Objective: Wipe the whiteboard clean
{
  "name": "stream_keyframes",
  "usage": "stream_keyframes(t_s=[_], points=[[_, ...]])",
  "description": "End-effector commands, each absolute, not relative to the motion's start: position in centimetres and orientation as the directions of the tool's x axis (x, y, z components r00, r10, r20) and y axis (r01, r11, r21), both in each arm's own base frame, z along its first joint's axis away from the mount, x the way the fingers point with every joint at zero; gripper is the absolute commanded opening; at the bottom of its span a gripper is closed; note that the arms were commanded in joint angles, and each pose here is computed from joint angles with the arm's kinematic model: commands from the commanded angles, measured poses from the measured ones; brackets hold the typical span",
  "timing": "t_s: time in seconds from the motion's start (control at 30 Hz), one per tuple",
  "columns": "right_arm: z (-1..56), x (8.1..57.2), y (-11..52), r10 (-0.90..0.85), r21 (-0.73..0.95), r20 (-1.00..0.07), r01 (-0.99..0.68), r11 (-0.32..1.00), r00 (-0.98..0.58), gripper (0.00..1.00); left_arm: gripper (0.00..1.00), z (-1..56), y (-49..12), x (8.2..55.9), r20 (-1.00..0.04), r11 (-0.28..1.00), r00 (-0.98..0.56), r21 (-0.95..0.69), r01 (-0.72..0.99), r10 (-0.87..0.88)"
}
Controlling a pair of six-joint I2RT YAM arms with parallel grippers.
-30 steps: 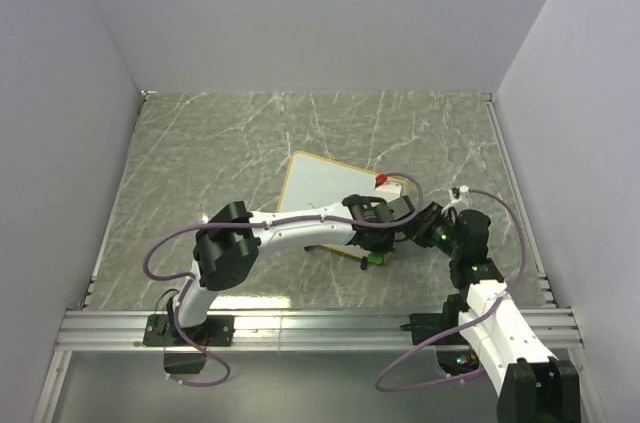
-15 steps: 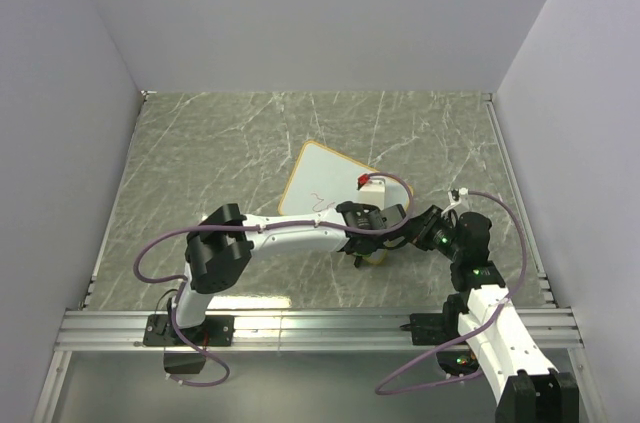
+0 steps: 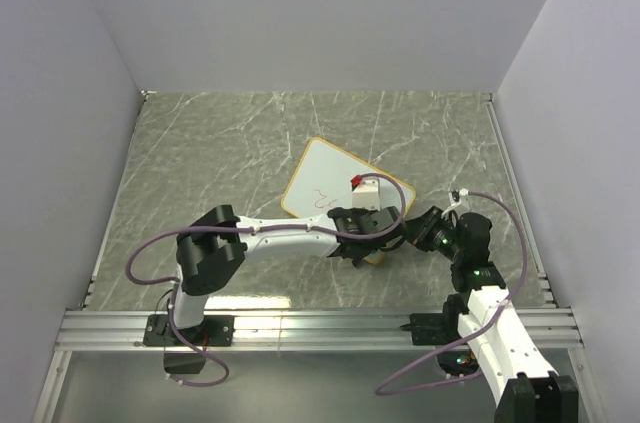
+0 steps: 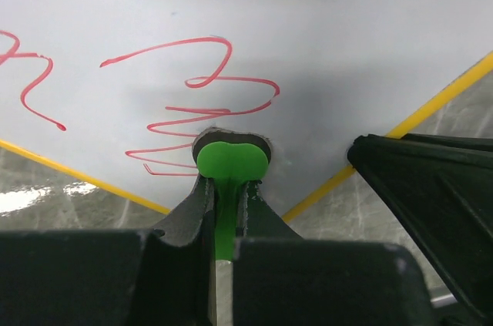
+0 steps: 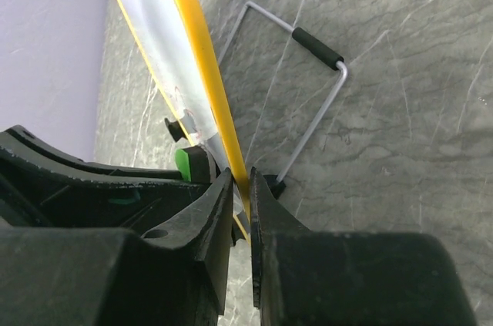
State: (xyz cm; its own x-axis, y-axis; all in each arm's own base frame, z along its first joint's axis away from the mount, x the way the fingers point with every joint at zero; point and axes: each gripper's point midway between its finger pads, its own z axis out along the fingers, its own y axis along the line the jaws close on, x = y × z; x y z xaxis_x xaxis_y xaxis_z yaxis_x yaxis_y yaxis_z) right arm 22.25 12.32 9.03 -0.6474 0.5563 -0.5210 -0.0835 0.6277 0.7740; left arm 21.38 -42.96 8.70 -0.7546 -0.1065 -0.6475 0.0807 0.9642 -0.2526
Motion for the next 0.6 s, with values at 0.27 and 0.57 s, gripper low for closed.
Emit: stream_keyframes(t_s=[0.27,0.57], points=[[7.9,20.4,13.3,0.534,0.802,-0.459,-0.073,0.593,-0.710,0.00,0.00,4.5,-37.4,25.4,-0.627,0.932,-0.709,-0.342,-0.122,-0.323],[7.4,19.7,13.5,0.507,0.799,-0.452,-0.080,0.596,-0.734,0.00,0.00,2.9,-32.4,28.2,-0.598,0.894,-0.674,-0.380,-0.238,-0.434]])
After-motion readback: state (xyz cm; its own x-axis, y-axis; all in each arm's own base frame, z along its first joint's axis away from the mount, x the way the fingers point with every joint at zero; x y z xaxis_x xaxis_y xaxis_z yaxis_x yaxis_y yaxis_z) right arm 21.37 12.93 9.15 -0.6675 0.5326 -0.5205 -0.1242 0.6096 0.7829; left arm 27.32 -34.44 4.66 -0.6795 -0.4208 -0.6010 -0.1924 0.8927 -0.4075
